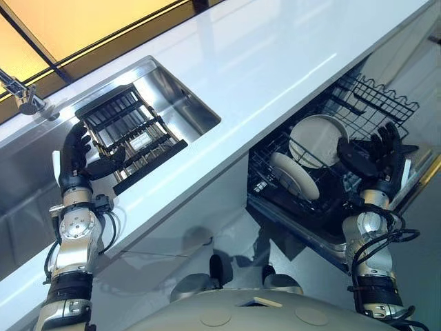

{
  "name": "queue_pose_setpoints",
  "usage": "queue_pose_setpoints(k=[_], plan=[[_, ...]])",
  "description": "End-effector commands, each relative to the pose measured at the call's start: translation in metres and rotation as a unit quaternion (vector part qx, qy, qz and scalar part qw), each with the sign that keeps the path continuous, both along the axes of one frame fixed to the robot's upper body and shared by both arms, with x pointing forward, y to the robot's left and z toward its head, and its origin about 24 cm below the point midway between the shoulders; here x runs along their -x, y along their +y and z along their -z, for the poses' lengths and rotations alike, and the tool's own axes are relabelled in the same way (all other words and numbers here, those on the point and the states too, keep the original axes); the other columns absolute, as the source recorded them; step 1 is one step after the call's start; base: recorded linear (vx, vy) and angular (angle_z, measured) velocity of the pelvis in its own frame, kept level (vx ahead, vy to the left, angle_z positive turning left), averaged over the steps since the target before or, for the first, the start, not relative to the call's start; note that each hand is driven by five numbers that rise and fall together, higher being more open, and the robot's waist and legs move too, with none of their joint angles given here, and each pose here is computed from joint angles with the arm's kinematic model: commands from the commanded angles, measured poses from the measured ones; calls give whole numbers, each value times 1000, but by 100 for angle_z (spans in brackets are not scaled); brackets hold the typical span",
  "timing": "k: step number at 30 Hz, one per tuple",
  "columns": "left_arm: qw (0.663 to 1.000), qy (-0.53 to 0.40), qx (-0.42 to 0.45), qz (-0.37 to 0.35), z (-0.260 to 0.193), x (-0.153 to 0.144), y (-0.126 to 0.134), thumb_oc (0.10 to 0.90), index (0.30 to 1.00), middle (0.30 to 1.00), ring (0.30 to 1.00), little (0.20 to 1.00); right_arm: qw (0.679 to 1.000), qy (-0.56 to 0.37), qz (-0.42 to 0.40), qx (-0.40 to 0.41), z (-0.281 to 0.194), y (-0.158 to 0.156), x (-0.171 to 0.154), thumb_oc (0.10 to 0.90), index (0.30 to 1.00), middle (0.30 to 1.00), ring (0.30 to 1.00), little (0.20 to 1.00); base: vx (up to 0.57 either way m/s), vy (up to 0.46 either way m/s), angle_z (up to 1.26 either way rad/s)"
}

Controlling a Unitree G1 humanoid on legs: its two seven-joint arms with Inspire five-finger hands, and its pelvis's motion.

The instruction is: Pick up plates and place into dishwasher.

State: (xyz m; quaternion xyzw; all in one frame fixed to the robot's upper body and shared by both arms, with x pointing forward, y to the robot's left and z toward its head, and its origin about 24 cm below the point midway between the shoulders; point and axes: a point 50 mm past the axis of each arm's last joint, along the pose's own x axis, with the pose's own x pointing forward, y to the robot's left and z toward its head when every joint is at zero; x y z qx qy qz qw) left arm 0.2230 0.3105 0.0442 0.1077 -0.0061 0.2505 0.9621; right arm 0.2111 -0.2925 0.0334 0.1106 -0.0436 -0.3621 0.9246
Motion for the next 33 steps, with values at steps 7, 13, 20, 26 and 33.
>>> queue_pose_setpoints(k=[7, 13, 20, 26, 33], plan=[[994, -97, -53, -11, -49, -6, 23, 800, 900, 900, 900, 900, 1000, 4, 15, -12, 11, -20, 10, 800, 900, 900, 900, 900, 19, -13, -4], [995, -87, -50, -9, -49, -11, 25, 800, 900, 900, 900, 900, 999, 35, 0, -4, 16, -40, 5, 800, 900, 900, 900, 900, 34, -40, 1], [997, -56, -53, 0, -42, -16, 25, 800, 900, 900, 900, 900, 996, 78, -13, 39, 0, -79, -14, 800, 900, 900, 900, 900, 71, -27, 8], [995, -85, -56, 4, -65, -35, 25, 800, 900, 900, 900, 900, 996, 29, -82, -33, -30, -96, -48, 800, 900, 900, 900, 900, -105, -17, 17], [989, -126, -78, 1, -106, -50, 40, 800, 900, 900, 900, 900, 952, -78, -250, -161, -53, -84, -80, 800, 900, 900, 900, 900, -82, -62, 9]])
